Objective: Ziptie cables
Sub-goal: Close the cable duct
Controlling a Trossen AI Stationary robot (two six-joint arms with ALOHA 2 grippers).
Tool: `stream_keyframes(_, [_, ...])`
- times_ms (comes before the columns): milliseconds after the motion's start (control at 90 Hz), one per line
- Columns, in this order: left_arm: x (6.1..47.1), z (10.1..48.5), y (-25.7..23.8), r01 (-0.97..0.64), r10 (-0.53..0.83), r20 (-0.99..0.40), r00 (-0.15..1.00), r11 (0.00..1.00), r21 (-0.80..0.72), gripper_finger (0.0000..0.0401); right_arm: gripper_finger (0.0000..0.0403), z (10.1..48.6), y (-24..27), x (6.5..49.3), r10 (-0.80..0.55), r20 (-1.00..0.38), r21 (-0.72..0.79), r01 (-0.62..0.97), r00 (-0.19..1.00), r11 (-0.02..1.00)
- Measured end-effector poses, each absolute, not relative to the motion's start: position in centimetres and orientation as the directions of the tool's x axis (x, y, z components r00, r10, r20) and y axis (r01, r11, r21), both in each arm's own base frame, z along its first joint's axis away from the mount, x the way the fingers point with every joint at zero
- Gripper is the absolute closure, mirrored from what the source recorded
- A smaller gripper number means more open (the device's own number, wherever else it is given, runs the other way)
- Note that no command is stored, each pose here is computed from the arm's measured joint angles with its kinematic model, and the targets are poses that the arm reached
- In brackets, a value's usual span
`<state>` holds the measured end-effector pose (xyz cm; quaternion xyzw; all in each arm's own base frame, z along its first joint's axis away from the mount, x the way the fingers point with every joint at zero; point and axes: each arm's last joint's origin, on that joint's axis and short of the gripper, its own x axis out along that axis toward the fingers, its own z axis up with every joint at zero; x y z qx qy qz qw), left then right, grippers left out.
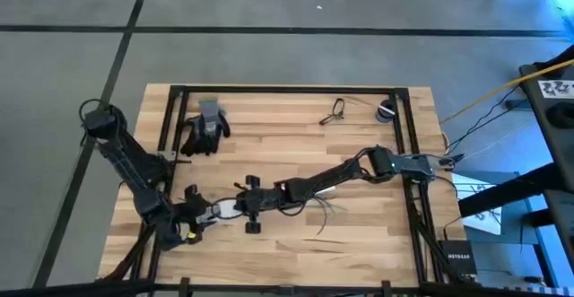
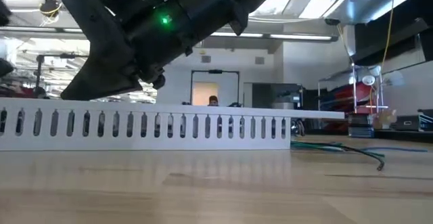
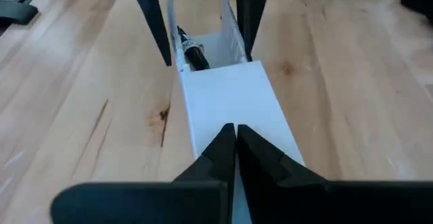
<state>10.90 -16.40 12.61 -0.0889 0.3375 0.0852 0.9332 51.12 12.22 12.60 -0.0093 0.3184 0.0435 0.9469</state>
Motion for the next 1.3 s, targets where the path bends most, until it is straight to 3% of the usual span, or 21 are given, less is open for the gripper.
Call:
stream_keyframes(244, [10.1, 9.9, -16.2, -0.242, 0.127, -0.546, 0.828, 0.959, -0.144, 0.0148, 0.0398, 12.6, 12.2, 51.2, 0.072, -0.596, 0.004, -0.087, 0.8, 0.996])
stream_keyframes(556, [10.5, 9.2, -16.0, -0.253, 0.152, -0.524, 0.838, 0.959, -0.126, 0.0166, 0.0398, 13.1, 12.2, 51.1, 0.074, -0.587, 0.003, -0.089, 0.806, 0.996])
stream_keyframes(733, [10.5, 9.2, -16.0, -0.257, 0.158, -0.517, 0.841, 0.958, -0.124, 0.02, 0.0398, 17.4, 11.9, 49.7, 0.076, -0.612, -0.002, -0.098, 0.787, 0.995])
stream_keyframes(867, [10.5, 9.2, -16.0, -0.256, 0.158, -0.517, 0.841, 0.959, -0.123, 0.0202, 0.0398, 20.7, 11.4, 47.9, 0.042, -0.68, -0.034, -0.088, 0.732, 0.996])
stream_keyframes(1022, [10.5, 9.2, -16.0, -0.253, 0.156, -0.519, 0.84, 0.96, -0.121, 0.0188, 0.0398, 18.7, 11.0, 46.5, -0.008, -0.806, -0.076, -0.09, 0.592, 0.993])
stream_keyframes(1178, [10.5, 9.2, -16.0, -0.247, 0.153, -0.519, 0.841, 0.962, -0.115, 0.0189, 0.0398, 16.6, 10.6, 45.9, -0.056, -0.792, -0.091, -0.028, 0.608, 0.995])
stream_keyframes(1300, [10.5, 9.2, -16.0, -0.244, 0.153, -0.52, 0.84, 0.963, -0.111, 0.0192, 0.0398, 15.0, 10.7, 46.8, 0.017, -0.724, -0.013, -0.039, 0.69, 0.999])
